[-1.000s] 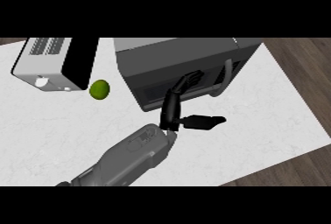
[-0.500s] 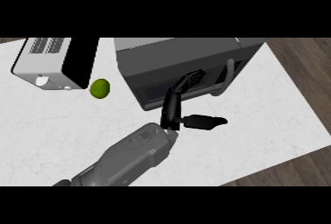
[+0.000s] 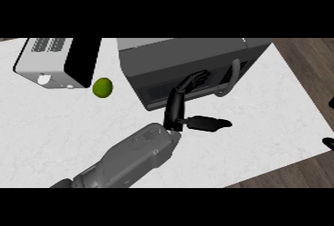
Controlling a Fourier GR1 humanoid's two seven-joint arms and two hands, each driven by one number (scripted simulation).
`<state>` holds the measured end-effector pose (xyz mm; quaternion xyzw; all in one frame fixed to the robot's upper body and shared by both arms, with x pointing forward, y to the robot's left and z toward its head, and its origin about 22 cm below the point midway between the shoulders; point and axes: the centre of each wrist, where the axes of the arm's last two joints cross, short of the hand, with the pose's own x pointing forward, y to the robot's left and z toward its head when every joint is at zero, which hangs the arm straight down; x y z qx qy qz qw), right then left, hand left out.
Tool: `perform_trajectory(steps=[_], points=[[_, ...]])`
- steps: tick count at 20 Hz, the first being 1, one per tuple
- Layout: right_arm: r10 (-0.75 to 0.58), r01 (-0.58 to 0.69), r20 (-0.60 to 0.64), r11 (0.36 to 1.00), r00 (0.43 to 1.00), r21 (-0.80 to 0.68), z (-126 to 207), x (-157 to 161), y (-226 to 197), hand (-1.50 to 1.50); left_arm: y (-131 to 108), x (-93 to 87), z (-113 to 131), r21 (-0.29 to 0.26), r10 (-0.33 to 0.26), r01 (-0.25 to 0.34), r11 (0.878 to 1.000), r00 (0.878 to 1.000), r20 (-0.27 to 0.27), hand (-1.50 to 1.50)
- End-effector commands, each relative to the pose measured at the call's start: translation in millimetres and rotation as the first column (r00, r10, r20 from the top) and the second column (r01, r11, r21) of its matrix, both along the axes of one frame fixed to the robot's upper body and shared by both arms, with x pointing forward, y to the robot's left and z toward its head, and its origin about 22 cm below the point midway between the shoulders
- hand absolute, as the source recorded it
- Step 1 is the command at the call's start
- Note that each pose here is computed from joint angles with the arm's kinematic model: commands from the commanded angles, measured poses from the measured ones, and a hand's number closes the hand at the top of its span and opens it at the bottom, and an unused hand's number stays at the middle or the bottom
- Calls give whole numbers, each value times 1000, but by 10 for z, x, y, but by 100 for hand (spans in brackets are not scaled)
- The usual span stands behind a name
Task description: Pick up the milk, place it into the microwave and close the microwave
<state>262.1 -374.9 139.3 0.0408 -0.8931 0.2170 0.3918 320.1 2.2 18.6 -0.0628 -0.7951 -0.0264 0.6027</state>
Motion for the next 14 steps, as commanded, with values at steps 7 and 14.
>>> perform_trajectory(steps=[7, 14], points=[[87, -75, -86, 989, 992, 128, -93, 134, -63, -150, 66, 232, 96, -17, 100, -100, 995, 995, -3, -150], [117, -101, -101, 983, 988, 151, -21, 193, -214, -150, 83, 248, 74, -24, 116, -116, 993, 993, -1, -150]])
